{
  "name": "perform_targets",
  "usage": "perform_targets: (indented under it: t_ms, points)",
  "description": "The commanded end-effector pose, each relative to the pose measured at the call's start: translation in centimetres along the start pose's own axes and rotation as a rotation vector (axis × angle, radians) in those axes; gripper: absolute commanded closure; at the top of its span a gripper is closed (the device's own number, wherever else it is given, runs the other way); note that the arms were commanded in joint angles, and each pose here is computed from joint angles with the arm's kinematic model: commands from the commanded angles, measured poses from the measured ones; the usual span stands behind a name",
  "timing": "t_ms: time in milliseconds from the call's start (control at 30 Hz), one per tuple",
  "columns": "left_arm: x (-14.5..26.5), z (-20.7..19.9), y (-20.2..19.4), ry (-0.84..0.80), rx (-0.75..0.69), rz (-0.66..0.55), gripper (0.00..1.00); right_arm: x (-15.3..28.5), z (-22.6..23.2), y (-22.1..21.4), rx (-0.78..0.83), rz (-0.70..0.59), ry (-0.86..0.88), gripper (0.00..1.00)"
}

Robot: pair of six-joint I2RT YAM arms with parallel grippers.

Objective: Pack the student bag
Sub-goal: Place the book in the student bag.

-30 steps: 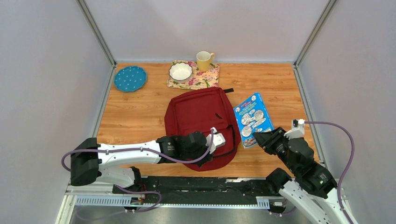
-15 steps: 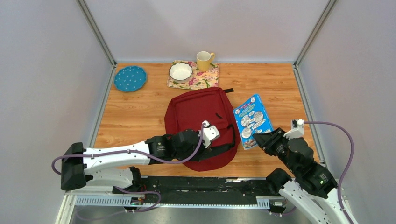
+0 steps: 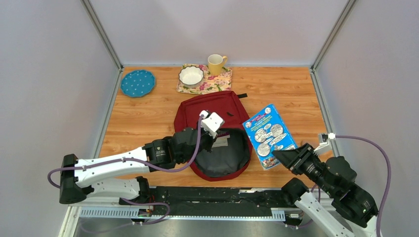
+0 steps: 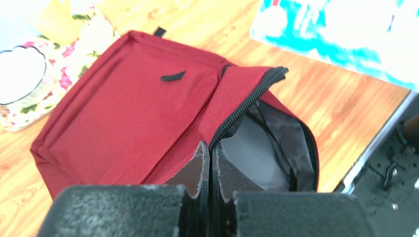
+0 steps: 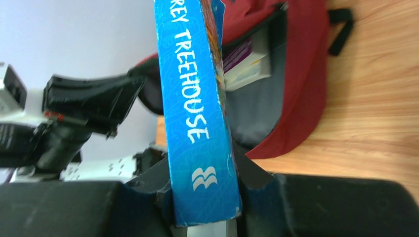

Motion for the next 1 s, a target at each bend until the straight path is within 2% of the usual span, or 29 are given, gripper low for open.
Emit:
perform_targets:
  t_ms: [0, 67, 233, 500, 600, 700, 833, 967]
  points:
    - [1.2, 0.2, 5.3, 0.019, 0.042, -0.208, 1.00, 2.3, 5.7, 0.3, -0.045, 0.111, 0.365, 1.00]
    - [1.4, 0.2, 6.5, 0.017, 0.066, -0.265, 1.00, 2.0, 6.5, -0.3, -0.056, 0.184, 0.411, 1.00]
    - [1.6, 0.3, 7.7, 0.031, 0.067, -0.295, 1.00, 2.5, 6.4, -1.9, -0.082, 0.324, 0.429, 1.00]
    - [1.0, 0.5, 7.5, 0.088, 0.077, -0.262, 1.00, 5.3, 6.7, -2.6, -0.059, 0.360, 0.586, 1.00]
    - [1.0, 0.6, 7.6, 0.105, 0.098, -0.270, 1.00, 5.2, 5.9, -4.4, -0.054, 0.495, 0.601, 1.00]
    - [1.1, 0.3, 7.8, 0.070, 0.096, -0.275, 1.00, 3.8, 4.1, -5.7, -0.079, 0.529, 0.480, 1.00]
    - [1.1, 0.1, 7.7, 0.059, 0.092, -0.241, 1.00, 2.0, 3.4, -7.0, -0.115, 0.607, 0.470, 1.00]
    - [0.9, -0.3, 7.4, 0.038, 0.102, -0.217, 1.00, -0.7, 3.1, -7.7, -0.154, 0.615, 0.451, 1.00]
Point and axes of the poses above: each gripper's point midway between its finger pads, its own x axis back along the fingers, its own z axis along the line the jaws close on, y = z × x, the point moved 6 cm from there along x, back along the fingers, and after that the axes turned 8 degrees about x, right-handed, at the moved point
